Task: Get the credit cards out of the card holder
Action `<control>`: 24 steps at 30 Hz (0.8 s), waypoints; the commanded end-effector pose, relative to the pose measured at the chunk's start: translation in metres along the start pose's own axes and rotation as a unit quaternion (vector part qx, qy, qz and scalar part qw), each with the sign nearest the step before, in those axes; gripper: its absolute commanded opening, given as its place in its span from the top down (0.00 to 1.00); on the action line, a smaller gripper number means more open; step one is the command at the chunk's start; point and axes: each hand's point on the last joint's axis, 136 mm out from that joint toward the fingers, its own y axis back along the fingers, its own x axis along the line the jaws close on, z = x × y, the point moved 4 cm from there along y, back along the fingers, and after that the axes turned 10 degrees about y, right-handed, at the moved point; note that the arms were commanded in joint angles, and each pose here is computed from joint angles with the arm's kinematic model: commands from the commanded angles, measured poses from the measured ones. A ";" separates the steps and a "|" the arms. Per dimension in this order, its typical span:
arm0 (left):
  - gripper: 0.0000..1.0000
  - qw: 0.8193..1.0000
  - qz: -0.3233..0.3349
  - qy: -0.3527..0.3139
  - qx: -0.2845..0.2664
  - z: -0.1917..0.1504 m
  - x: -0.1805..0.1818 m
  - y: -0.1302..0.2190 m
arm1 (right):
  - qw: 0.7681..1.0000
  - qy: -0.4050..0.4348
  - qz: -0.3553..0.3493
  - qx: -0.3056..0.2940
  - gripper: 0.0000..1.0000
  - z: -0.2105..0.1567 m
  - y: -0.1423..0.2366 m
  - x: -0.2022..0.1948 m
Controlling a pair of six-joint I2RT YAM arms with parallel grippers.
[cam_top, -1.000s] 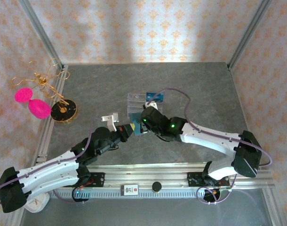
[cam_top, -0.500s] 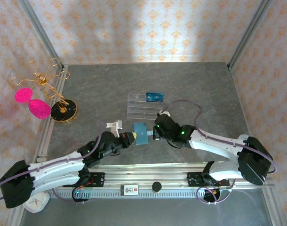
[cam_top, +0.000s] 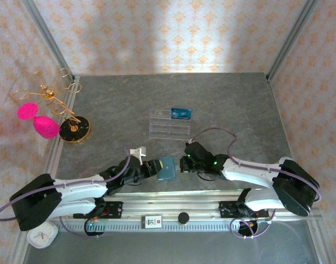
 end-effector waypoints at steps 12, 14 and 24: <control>0.25 0.996 0.001 -0.013 -0.086 0.039 -0.008 0.042 | 0.998 0.005 0.047 -0.038 1.00 0.047 0.017 0.054; 0.26 0.997 -0.002 -0.015 -0.077 0.037 -0.010 0.039 | 0.999 -0.020 0.014 -0.037 1.00 0.038 0.011 0.030; 0.34 0.998 0.005 -0.038 -0.043 0.032 -0.014 0.015 | 0.983 -0.084 -0.157 -0.050 1.00 0.000 0.000 -0.058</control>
